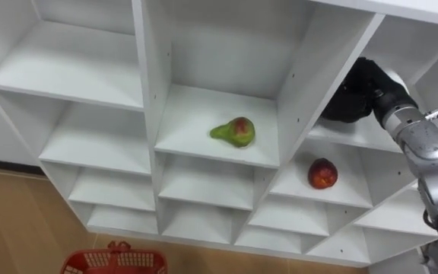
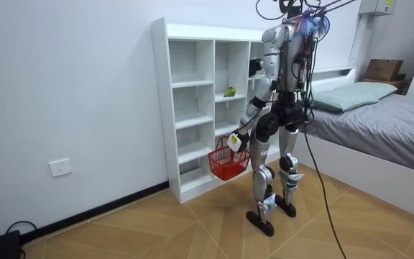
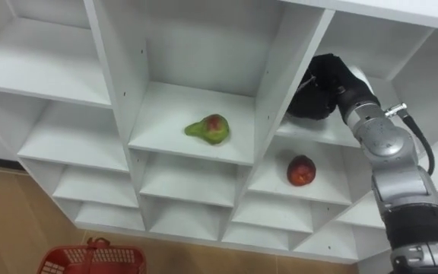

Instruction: Collect fruits from the closet

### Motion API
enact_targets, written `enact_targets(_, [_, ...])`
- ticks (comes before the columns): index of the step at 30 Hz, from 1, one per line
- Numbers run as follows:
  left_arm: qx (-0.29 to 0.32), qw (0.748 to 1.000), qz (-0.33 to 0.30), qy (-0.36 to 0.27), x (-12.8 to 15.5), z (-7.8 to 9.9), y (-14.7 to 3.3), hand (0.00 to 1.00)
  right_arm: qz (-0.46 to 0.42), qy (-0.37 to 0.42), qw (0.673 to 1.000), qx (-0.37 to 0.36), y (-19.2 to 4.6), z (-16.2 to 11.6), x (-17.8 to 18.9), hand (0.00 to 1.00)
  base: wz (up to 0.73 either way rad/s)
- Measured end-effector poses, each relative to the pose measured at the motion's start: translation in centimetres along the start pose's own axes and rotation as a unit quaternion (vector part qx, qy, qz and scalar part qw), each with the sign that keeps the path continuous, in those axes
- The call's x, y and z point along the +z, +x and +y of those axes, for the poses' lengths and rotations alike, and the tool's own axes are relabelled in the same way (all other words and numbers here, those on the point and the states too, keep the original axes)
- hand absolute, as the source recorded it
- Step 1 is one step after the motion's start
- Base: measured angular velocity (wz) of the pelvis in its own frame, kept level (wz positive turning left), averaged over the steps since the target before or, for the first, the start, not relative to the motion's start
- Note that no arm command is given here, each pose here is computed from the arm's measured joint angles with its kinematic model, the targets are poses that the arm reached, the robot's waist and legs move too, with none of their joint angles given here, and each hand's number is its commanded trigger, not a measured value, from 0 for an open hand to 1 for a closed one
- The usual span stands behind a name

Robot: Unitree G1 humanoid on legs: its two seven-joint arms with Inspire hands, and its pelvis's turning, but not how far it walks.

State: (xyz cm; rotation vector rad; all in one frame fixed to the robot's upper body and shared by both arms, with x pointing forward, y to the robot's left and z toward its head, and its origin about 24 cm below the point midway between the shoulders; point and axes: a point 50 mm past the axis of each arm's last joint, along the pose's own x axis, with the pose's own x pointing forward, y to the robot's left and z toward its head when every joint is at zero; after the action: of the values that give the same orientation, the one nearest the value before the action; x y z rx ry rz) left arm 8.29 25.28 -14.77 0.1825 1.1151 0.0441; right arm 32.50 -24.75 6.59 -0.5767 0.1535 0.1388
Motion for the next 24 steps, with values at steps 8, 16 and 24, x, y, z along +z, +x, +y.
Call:
enact_targets(8, [-0.001, 1.000, 0.006, 0.005, -0.2, -0.2, 0.1, 1.00, 0.005, -0.001, 1.000, 0.002, 0.0, 0.2, -0.2, 1.00, 0.00])
enact_targets(16, [0.001, 1.000, 0.007, 0.007, -0.2, -0.1, 0.0, 1.00, 0.003, -0.003, 1.000, 0.001, 0.0, 0.3, -0.2, 1.00, 0.00])
enact_targets(24, [-0.007, 1.000, 0.004, 0.010, 0.0, -0.3, 0.1, 1.00, -0.036, -0.007, 0.999, 0.002, -1.8, 1.1, 0.5, 1.00, -0.01])
